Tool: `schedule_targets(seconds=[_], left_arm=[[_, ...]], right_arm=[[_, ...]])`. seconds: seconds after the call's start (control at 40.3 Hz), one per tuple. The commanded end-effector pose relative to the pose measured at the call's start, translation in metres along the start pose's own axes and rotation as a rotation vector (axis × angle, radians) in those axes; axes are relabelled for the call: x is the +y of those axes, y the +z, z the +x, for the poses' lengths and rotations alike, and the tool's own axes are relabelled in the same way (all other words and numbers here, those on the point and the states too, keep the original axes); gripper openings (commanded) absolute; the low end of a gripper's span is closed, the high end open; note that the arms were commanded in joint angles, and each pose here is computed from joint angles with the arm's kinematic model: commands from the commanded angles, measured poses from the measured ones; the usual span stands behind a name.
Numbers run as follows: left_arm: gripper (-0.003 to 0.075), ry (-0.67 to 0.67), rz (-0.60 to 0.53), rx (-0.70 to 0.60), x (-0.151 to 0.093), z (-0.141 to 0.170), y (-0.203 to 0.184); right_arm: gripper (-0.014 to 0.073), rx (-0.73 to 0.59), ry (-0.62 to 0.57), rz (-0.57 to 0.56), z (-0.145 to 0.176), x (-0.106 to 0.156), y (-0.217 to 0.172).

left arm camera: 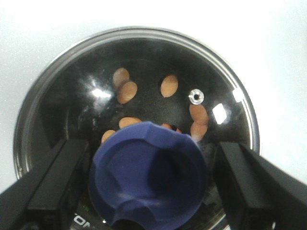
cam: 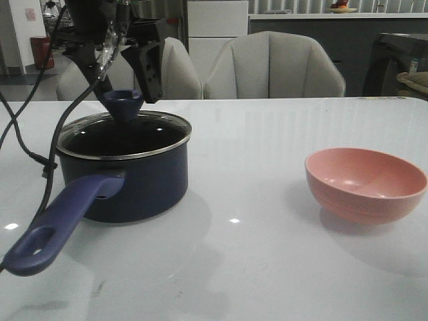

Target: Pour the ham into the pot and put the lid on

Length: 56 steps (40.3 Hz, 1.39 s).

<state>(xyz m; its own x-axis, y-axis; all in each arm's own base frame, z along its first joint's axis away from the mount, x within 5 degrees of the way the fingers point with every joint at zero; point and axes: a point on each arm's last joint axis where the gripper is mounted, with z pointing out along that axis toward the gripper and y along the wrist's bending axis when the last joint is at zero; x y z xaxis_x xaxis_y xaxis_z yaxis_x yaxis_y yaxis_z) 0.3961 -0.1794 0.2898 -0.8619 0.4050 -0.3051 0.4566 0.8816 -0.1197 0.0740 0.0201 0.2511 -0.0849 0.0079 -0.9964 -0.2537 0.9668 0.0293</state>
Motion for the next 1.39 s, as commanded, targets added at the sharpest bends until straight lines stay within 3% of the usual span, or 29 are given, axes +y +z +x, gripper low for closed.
schedule_targets(seconds=[0.0,0.298,0.546,0.695,0.943,1.117,1.365], left_arm=[[0.055,0.02,0.028,-0.076,-0.012,0.004,-0.048],[0.056,0.042,-0.019,-0.161,-0.014,0.012,-0.089],[0.0556,0.066,-0.124,-0.299,-0.016,0.043,-0.158],[0.0556,0.076,-0.184,-0.366,-0.017,0.087,-0.192],[0.0556,0.091,-0.194,-0.58,-0.023,0.161,-0.213],[0.0556,0.096,-0.189,-0.686,-0.026,0.209,-0.215],[0.0556,0.076,-0.125,-0.736,-0.029,0.275,-0.19]], right_arm=[[0.0148,-0.089,-0.003,0.017,-0.014,-0.001,-0.001],[0.0148,-0.089,-0.003,0.017,-0.014,-0.001,-0.001],[0.0148,-0.089,-0.003,0.017,-0.014,-0.001,-0.001],[0.0148,-0.089,-0.003,0.017,-0.014,-0.001,-0.001],[0.0148,-0.088,-0.003,0.017,-0.014,-0.001,0.0],[0.0148,-0.087,-0.003,0.017,-0.014,-0.001,0.0],[0.0148,-0.087,-0.003,0.017,-0.014,-0.001,0.0]])
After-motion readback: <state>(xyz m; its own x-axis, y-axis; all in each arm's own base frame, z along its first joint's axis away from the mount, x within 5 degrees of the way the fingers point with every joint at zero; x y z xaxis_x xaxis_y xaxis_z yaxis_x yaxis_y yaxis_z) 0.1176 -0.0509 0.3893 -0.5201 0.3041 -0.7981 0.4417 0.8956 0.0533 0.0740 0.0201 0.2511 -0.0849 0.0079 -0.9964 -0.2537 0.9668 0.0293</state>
